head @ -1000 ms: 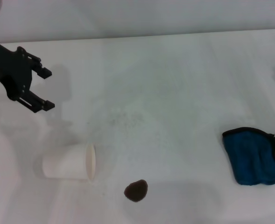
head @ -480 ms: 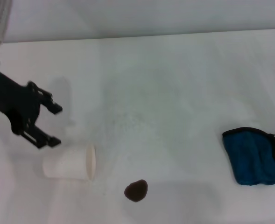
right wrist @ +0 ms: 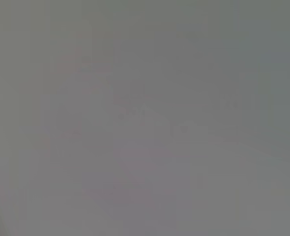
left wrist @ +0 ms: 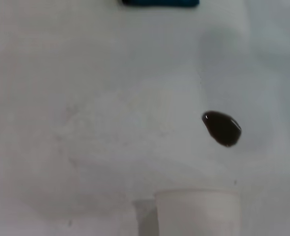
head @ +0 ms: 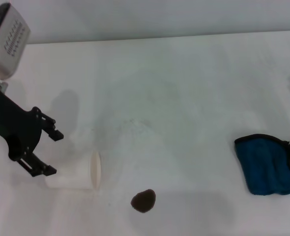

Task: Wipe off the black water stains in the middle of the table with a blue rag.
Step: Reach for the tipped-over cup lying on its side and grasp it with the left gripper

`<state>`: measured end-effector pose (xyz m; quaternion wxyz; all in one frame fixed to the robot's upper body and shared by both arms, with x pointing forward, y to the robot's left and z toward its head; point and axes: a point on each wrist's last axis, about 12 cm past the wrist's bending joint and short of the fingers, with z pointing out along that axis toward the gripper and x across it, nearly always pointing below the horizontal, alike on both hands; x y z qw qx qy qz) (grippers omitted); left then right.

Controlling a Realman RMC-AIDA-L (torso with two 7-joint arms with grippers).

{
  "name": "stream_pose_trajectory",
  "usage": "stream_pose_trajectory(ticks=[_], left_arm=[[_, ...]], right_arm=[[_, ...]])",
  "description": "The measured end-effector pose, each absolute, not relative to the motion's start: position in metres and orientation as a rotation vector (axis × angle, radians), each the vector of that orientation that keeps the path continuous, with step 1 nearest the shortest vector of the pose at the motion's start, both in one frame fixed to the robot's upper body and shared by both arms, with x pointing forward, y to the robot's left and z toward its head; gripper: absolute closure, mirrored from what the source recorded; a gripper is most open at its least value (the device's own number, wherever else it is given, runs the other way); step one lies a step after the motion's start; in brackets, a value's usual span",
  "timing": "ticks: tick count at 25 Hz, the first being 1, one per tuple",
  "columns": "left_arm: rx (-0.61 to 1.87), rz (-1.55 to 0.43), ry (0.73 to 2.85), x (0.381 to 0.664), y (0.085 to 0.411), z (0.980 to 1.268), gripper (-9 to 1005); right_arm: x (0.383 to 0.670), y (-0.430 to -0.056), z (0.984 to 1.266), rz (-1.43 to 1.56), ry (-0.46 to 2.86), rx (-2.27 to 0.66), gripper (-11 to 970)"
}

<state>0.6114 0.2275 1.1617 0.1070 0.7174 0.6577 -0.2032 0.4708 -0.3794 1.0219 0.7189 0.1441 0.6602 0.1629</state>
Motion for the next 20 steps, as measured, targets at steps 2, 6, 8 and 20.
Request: stream_pose_trajectory(ticks=[2,6,8,20], left_arm=[[2.137,-0.586,1.938,0.612,0.226,1.158,125],[2.166,-0.581,1.927,0.612,0.222,1.151,125],[2.168,-0.582,1.921,0.611,0.222,1.149,125],[2.191,-0.629,1.891,0.605,0.21,1.127,124]], right_arm=[[0.468,-0.378,1.021,0.368,1.458,0.324,99],[0.464,-0.376,1.021,0.379,1.444,0.322,100],[0.464,-0.374,1.021,0.385,1.443,0.317,101],[0.465,-0.37,1.019,0.397,1.449,0.314,102]])
